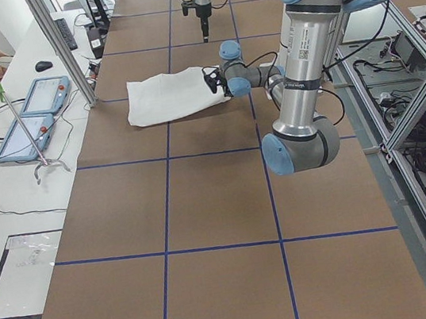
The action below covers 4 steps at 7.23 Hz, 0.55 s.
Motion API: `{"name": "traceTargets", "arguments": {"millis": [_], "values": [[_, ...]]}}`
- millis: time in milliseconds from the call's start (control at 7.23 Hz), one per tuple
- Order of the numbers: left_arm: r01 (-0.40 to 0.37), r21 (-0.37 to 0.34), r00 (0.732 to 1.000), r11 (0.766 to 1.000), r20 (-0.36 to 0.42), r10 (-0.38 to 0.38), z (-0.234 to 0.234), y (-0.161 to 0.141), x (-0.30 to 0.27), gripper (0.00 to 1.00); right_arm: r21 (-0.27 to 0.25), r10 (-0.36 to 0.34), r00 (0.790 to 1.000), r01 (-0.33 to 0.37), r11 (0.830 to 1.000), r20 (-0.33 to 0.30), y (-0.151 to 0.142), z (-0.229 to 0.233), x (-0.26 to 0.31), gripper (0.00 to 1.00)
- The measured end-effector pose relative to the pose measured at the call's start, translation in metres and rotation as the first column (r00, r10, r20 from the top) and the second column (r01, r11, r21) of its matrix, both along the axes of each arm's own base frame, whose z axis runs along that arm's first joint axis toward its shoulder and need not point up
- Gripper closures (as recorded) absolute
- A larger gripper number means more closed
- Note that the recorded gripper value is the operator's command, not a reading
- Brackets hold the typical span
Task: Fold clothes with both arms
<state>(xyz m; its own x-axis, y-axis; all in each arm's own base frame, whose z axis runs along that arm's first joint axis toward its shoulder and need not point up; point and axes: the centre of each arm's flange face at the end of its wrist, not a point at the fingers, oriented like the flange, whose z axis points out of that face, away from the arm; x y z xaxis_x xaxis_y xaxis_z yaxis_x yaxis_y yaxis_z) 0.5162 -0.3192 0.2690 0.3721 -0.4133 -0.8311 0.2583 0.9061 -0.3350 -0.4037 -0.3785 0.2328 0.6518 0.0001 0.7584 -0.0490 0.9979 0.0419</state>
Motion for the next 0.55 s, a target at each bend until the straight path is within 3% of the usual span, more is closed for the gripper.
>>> {"name": "traceTargets", "arguments": {"millis": [553], "values": [[-0.008, 0.005, 1.000, 1.000, -0.004, 0.008, -0.0047, 0.0008, 0.0011, 1.00, -0.055, 0.003, 1.000, -0.002, 0.998, 0.014, -0.0014, 0.0006, 0.0022, 0.00]]}}
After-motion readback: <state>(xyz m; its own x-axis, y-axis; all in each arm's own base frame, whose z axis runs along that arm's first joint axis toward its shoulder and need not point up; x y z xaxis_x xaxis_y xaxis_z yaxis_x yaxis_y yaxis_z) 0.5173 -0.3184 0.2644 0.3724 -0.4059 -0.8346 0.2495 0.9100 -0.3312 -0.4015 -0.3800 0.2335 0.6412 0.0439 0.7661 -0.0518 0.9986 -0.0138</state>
